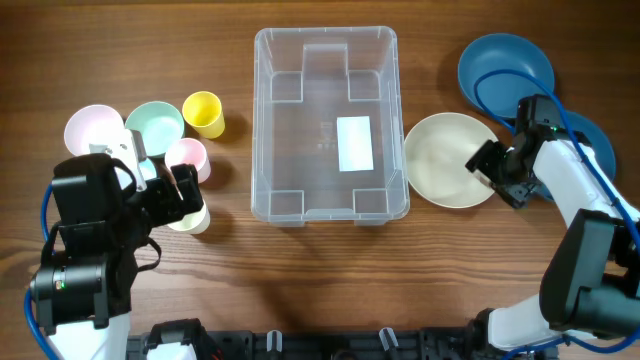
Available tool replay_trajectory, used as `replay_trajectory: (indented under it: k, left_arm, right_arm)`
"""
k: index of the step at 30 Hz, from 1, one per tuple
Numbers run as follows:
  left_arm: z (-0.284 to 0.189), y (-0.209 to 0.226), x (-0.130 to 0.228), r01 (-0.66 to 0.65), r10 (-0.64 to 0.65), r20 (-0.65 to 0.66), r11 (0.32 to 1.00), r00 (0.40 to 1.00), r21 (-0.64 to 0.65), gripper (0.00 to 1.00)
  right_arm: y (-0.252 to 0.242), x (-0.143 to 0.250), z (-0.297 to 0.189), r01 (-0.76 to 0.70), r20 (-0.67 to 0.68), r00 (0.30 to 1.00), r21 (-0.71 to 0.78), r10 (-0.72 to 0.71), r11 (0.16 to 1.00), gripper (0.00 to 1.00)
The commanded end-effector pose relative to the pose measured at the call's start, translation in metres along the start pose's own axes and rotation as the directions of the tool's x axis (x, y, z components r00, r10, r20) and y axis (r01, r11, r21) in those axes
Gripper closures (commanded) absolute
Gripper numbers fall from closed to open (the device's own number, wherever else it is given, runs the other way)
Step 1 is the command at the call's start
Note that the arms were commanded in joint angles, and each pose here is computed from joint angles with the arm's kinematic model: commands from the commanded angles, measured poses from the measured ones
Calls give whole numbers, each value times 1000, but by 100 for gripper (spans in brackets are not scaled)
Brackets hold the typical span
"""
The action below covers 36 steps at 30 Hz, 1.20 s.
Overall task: Pack container
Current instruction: 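Reach the right gripper to the cream plate and grasp its rim, then carry the cream plate into the container and release it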
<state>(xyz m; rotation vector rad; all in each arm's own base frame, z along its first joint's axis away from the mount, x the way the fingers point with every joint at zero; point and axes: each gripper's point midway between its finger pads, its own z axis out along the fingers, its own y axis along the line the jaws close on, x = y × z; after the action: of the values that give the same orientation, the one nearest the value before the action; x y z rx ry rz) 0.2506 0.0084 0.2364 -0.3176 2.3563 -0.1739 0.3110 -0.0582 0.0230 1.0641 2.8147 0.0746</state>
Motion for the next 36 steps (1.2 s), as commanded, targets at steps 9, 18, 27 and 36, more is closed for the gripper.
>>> replay_trajectory:
  k: [9, 18, 27, 36]
  left_arm:
    - [-5, -3, -7, 4, -4, 19, 1000, 1000, 16, 0]
    - [-5, -3, -7, 3, -4, 20, 1000, 1000, 17, 0]
    - [-4, -4, -8, 3, -4, 23, 1000, 1000, 17, 0]
    - [-4, -4, -8, 3, -4, 23, 1000, 1000, 17, 0]
  right_arm:
    - [1, 4, 3, -1, -18, 1000, -11, 1, 1000, 89]
    - [0, 5, 1, -1, -20, 1000, -10, 1, 1000, 96]
    - [18, -18, -107, 107, 263, 963, -146, -66, 984, 96]
    - [108, -18, -268, 440, 577, 787, -279, -217, 853, 96]
